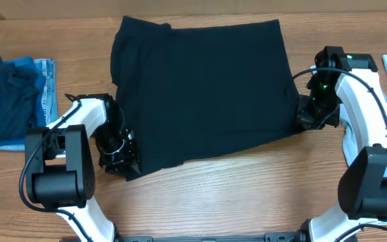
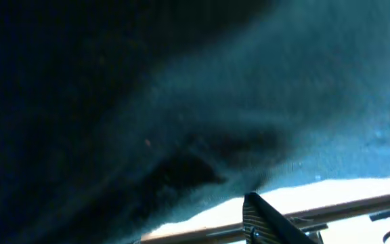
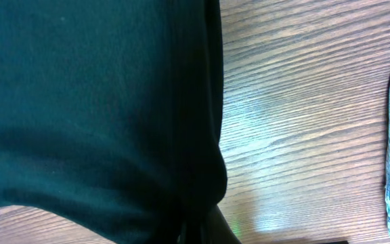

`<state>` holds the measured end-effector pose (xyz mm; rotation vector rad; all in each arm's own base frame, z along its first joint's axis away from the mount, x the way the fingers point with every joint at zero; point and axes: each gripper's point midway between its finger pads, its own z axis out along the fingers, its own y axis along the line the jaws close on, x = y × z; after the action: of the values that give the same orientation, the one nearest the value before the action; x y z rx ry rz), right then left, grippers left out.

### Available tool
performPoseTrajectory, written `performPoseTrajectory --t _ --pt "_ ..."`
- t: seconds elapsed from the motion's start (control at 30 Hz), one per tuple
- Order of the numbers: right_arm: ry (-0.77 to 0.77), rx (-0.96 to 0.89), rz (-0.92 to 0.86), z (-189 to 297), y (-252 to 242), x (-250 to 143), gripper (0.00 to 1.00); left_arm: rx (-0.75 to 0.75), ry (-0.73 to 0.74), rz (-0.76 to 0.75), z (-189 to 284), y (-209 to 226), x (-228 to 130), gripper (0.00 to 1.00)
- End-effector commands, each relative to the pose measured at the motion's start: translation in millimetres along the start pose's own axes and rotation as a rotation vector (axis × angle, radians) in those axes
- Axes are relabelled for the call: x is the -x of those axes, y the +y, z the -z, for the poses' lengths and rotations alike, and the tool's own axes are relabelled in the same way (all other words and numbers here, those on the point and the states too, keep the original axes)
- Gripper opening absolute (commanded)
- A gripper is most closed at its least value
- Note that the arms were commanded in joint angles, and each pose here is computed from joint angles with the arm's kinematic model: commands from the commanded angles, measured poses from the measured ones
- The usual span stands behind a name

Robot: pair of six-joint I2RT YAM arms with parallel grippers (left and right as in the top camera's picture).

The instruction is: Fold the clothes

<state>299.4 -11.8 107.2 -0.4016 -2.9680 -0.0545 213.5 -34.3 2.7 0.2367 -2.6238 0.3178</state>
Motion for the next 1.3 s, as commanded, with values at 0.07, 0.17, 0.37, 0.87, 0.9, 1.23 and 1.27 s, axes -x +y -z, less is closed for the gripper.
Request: performPoseTrajectory --t 0.07,0.17,0.37,0.87,0.9,1.23,1.27 --pt "0.001 -0.005 -0.008 -1 -4 0 0.04 -0.010 -0.018 0.028 -4 -4 6 0.36" --pt "0.000 -0.005 -0.008 -1 -4 0 0.04 -0.010 -0.019 0.027 -4 -4 6 0.04" --pt "-0.003 -0.004 -0.008 -1 -3 1 0.04 -0.002 -0.050 0.000 10 -5 -1 0.04" --pt "-0.053 0.032 -0.004 25 0 -14 0.04 -0.021 -0.514 -0.106 106 -22 -19 0.04" --pt "-0.056 0.033 -0.005 27 0 -16 0.04 -0.021 -0.520 -0.108 108 -23 -20 0.04" --pt "0.037 0.014 -0.036 4 -7 -45 0.04 -0.025 -0.665 -0.094 135 -24 -35 0.04" --pt "0.044 0.012 -0.040 -3 -8 -47 0.04 -0.024 -0.688 -0.089 140 -24 -37 0.04"
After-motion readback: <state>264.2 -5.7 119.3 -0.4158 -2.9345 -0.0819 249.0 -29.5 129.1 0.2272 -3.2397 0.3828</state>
